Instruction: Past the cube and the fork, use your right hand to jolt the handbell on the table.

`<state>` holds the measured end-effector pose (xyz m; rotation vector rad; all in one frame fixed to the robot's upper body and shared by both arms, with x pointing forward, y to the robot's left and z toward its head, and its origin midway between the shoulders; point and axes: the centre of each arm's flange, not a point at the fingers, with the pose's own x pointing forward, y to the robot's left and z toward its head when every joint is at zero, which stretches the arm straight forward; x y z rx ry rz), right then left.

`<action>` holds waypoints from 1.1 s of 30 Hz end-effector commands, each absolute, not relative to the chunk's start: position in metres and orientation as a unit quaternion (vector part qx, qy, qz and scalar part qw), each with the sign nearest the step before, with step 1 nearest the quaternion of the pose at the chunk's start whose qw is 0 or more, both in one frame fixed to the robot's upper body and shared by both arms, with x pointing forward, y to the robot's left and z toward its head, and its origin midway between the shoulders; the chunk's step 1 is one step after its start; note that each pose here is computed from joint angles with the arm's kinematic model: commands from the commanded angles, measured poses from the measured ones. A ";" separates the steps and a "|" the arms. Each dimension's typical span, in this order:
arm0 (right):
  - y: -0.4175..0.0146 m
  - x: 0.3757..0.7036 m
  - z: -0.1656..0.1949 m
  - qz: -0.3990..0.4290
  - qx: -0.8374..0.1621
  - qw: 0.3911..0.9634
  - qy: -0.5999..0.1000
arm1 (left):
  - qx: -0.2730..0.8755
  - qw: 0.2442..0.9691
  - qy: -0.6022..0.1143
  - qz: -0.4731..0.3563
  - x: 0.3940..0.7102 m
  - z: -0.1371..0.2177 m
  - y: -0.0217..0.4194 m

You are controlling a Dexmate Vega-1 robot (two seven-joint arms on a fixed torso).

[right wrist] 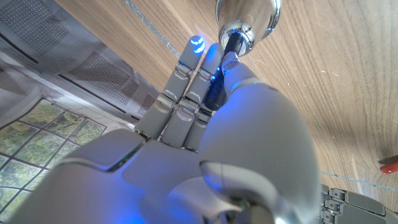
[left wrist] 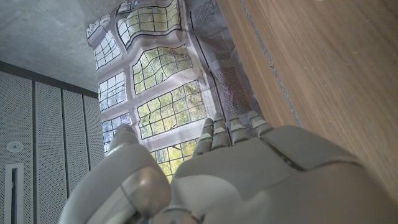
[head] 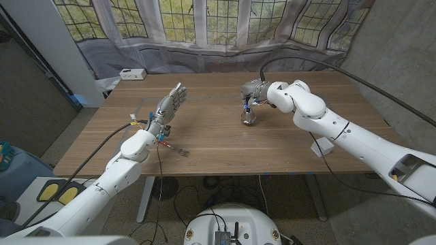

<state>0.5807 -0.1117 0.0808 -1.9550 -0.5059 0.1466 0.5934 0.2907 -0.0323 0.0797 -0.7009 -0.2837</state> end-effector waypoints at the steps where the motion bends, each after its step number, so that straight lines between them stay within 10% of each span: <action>1: -0.115 0.588 0.075 0.059 -0.813 0.538 -0.213 | 0.038 0.930 -0.339 -0.138 0.596 -0.031 0.292; 33: -0.121 0.589 0.064 0.053 -0.812 0.540 -0.216 | 0.041 0.929 -0.339 -0.142 0.599 -0.031 0.287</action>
